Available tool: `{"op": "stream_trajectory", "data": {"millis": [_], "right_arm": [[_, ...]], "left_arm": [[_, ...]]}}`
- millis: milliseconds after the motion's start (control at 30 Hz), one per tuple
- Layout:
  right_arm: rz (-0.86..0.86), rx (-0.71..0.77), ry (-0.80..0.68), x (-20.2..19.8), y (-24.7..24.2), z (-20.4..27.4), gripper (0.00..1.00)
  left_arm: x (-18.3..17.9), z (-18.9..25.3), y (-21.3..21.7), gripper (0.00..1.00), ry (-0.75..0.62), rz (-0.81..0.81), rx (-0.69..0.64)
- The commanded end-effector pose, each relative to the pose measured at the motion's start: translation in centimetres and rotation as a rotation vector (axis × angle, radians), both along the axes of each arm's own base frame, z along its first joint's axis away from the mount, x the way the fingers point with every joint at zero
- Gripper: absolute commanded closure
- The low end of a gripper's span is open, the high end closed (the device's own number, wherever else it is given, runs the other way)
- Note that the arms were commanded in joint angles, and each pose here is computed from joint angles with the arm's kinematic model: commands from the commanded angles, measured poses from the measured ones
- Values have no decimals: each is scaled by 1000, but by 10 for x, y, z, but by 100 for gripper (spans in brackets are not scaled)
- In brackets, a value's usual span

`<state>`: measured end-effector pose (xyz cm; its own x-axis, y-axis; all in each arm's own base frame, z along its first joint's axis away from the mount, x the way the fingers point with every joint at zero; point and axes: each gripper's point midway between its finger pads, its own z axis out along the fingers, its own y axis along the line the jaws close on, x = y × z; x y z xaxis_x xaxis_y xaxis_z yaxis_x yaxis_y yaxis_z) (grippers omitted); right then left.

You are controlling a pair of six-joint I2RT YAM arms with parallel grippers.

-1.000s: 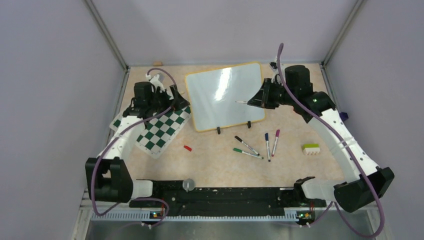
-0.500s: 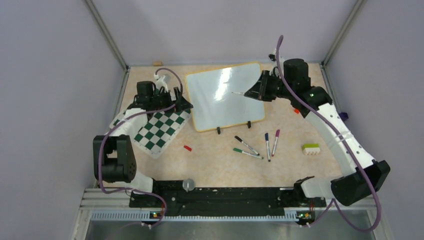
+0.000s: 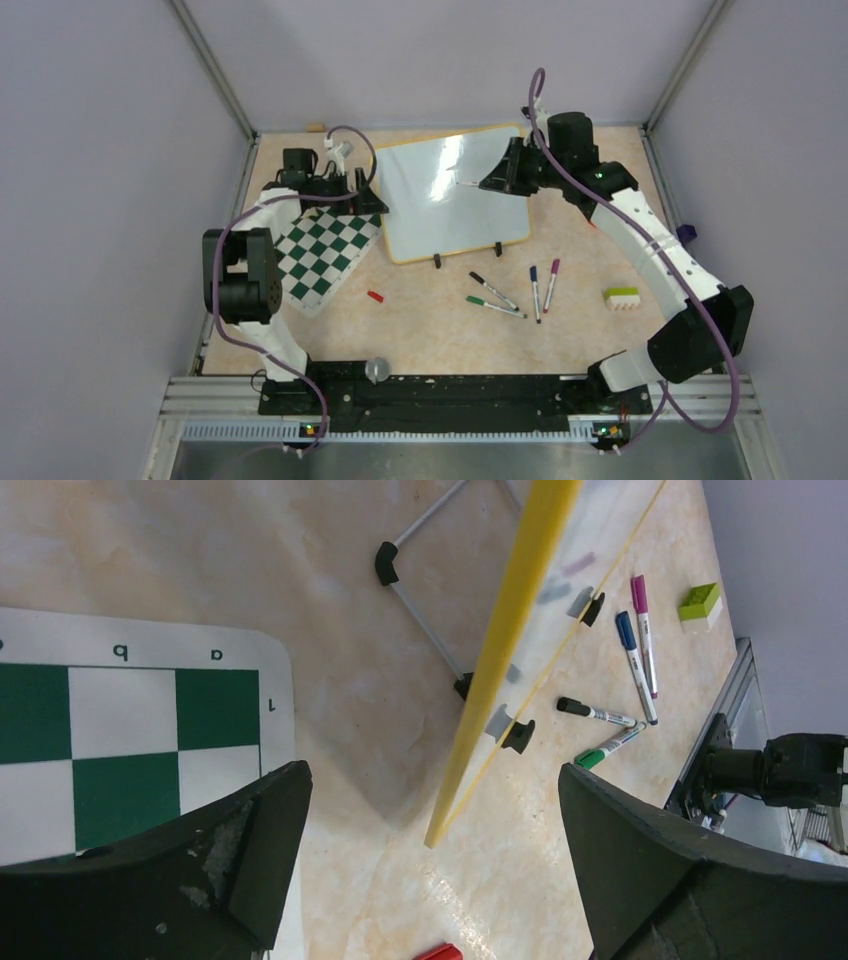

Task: Write a sentence on the whiteboard
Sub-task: Pick up the whiteboard marker at the Whiteboard stand.

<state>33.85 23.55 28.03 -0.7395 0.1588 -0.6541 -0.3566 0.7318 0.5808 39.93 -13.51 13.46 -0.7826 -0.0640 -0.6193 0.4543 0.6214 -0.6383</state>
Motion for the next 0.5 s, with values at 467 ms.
{"op": "stream_trajectory", "data": {"millis": [467], "right_arm": [[14, 61, -102, 13, 8, 34, 100]], "left_arm": [[7, 0, -18, 1, -8, -162, -104]]}}
